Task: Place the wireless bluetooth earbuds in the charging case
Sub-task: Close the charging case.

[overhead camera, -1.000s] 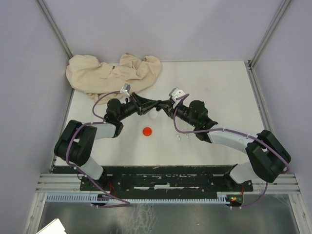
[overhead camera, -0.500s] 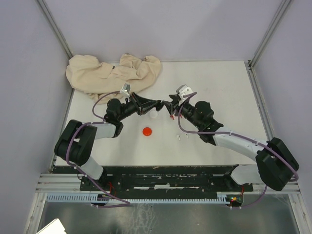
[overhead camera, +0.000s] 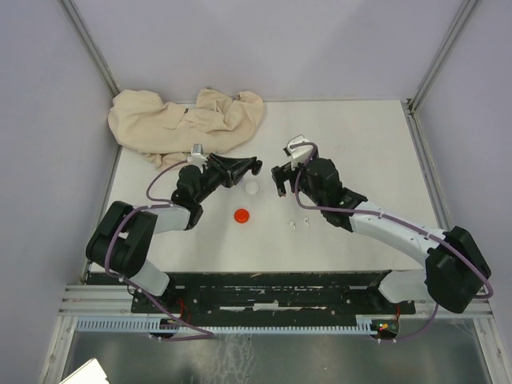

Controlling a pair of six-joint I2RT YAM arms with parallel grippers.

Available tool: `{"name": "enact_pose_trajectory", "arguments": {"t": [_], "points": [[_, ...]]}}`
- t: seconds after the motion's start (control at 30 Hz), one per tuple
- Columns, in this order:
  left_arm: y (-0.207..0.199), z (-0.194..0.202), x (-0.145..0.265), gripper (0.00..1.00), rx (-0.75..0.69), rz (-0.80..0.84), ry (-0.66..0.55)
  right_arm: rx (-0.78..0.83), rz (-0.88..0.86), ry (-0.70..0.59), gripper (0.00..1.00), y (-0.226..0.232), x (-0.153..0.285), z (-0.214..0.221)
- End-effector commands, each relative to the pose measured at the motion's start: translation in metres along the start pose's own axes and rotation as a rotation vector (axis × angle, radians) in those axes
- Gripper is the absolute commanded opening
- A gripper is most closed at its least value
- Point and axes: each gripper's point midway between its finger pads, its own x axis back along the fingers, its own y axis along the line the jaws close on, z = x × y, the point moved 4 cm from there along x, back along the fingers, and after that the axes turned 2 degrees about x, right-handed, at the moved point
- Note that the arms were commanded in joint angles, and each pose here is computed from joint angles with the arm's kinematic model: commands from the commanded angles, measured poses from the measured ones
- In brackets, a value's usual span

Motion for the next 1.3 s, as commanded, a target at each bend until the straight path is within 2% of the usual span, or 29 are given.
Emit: {"name": "enact_pose_trajectory", "arguments": {"t": [0.0,0.27,0.43,0.8,1.27], "points": [[-0.016,-0.009,-0.001,0.03,0.076,0.021,-0.119,0.046,-0.006,0.035,0.99,0.012,-0.009,0.026],[-0.018,-0.001,-0.006,0.03,0.123,0.016,-0.144,0.057,-0.046,-0.023,0.99,0.042,-0.035,0.032],[-0.015,0.008,-0.009,0.03,0.151,0.020,-0.118,0.050,-0.033,-0.091,0.99,0.052,-0.047,0.030],[-0.004,0.025,-0.006,0.03,0.175,0.003,-0.061,0.036,0.098,-0.139,0.99,0.041,-0.060,0.029],[0.008,0.026,-0.002,0.03,0.156,-0.035,-0.054,0.098,0.240,-0.138,0.99,0.013,-0.036,0.027]]}}
